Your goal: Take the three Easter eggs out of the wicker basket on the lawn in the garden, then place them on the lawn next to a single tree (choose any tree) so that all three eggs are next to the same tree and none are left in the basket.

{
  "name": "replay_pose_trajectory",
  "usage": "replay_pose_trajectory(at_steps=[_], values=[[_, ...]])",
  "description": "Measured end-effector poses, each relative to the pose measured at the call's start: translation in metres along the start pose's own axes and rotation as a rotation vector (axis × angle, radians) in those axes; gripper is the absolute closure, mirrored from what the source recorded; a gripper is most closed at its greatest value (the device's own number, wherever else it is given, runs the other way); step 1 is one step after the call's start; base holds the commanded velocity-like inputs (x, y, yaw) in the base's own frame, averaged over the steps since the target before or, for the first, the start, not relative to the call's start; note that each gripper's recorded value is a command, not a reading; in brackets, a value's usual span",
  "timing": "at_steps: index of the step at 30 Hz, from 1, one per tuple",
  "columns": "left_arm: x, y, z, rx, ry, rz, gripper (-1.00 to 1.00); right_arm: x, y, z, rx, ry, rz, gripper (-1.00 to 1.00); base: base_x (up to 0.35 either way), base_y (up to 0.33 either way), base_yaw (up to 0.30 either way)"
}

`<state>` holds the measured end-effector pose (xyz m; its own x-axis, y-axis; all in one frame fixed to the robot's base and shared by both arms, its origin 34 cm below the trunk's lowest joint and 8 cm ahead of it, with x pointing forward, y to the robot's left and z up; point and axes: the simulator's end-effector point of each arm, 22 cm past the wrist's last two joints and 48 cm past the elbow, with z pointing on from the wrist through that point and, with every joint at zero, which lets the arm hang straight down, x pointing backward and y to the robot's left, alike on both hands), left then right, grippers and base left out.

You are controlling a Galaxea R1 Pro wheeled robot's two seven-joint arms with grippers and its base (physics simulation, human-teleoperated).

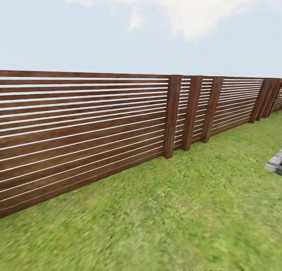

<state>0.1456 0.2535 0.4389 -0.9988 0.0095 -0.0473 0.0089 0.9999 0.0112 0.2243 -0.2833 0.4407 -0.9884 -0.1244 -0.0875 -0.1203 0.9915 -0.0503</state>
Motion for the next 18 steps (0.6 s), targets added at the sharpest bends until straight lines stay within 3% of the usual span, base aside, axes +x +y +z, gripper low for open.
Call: replay_pose_trajectory(at_steps=[18], values=[[0.0002,0.0001,0.0000,0.000,0.000,0.000,-1.00,-0.0002,0.0000,0.0000,0.000,-0.001,0.001,-1.00,0.000,0.000,-0.270]])
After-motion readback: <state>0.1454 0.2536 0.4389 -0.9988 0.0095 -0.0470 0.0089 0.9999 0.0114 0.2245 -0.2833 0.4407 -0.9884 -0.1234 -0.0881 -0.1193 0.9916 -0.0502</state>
